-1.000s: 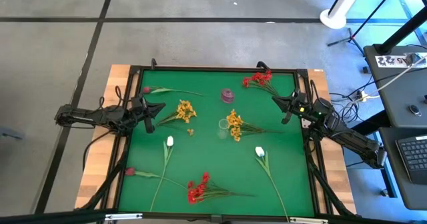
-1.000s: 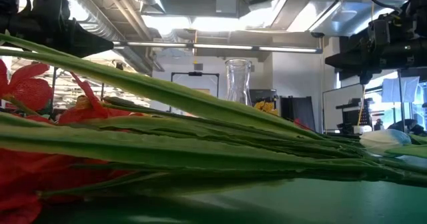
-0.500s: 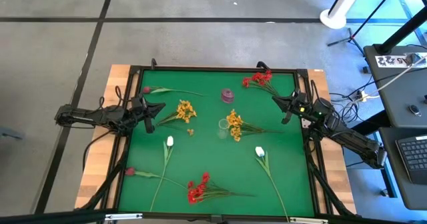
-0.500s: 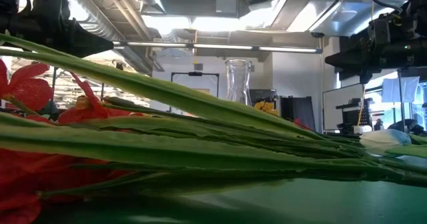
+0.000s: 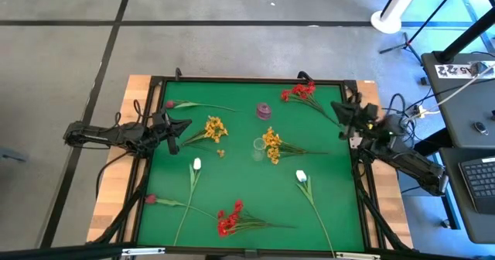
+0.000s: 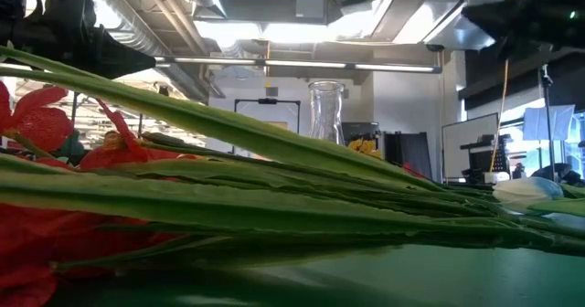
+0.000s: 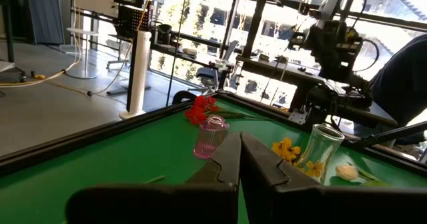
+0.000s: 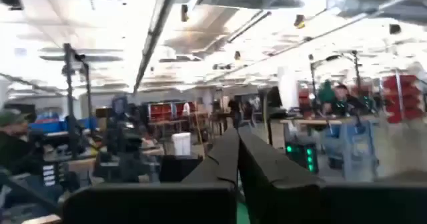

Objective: Sort flowers into vase by color
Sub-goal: Put the right yellow flowers into the transparent vase

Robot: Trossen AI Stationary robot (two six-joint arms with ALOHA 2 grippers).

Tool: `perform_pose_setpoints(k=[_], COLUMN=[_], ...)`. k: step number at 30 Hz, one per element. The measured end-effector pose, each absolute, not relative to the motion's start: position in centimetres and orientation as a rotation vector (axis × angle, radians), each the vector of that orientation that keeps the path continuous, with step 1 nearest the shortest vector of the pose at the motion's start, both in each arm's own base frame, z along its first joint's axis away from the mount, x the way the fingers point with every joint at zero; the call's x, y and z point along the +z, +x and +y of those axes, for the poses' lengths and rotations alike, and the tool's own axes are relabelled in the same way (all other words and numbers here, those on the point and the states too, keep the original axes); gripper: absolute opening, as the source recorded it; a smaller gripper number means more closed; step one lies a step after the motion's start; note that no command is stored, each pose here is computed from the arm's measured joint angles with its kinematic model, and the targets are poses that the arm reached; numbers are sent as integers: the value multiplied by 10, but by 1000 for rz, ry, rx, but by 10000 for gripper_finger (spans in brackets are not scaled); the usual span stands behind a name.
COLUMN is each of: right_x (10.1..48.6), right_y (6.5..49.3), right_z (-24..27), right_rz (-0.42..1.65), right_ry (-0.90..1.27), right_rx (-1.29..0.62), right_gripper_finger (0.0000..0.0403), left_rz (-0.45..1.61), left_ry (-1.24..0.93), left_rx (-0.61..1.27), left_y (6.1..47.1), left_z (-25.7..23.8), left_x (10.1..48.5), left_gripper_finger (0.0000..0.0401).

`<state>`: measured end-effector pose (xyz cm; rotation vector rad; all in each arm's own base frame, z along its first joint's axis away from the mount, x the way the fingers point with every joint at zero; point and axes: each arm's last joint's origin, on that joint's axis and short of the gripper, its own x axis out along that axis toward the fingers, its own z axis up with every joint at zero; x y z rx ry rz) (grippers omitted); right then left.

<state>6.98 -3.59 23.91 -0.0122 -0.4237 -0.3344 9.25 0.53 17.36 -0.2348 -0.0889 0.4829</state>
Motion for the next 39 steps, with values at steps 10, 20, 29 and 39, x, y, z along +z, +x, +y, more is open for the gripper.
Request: perform_pose_setpoints(k=[10,20,29,39], right_x=[302,313,284,273], right_y=[77,123,142,156], right_z=[-37,-66,-75,-75], right_rz=[-308,301,572,611], right_ry=[-82,85,261,357], right_rx=[-280,-328,-254,0], right_gripper_finger=[10,10,10,10], left_rz=[-89,-89,-89,-89], left_ry=[-235,-235,-235,-235], left_rx=[483,483,483,483], left_y=[92,92,92,92], left_z=[5,5,5,5], left_x=[174,174,174,174], left_gripper_finger=[0,0,0,0])
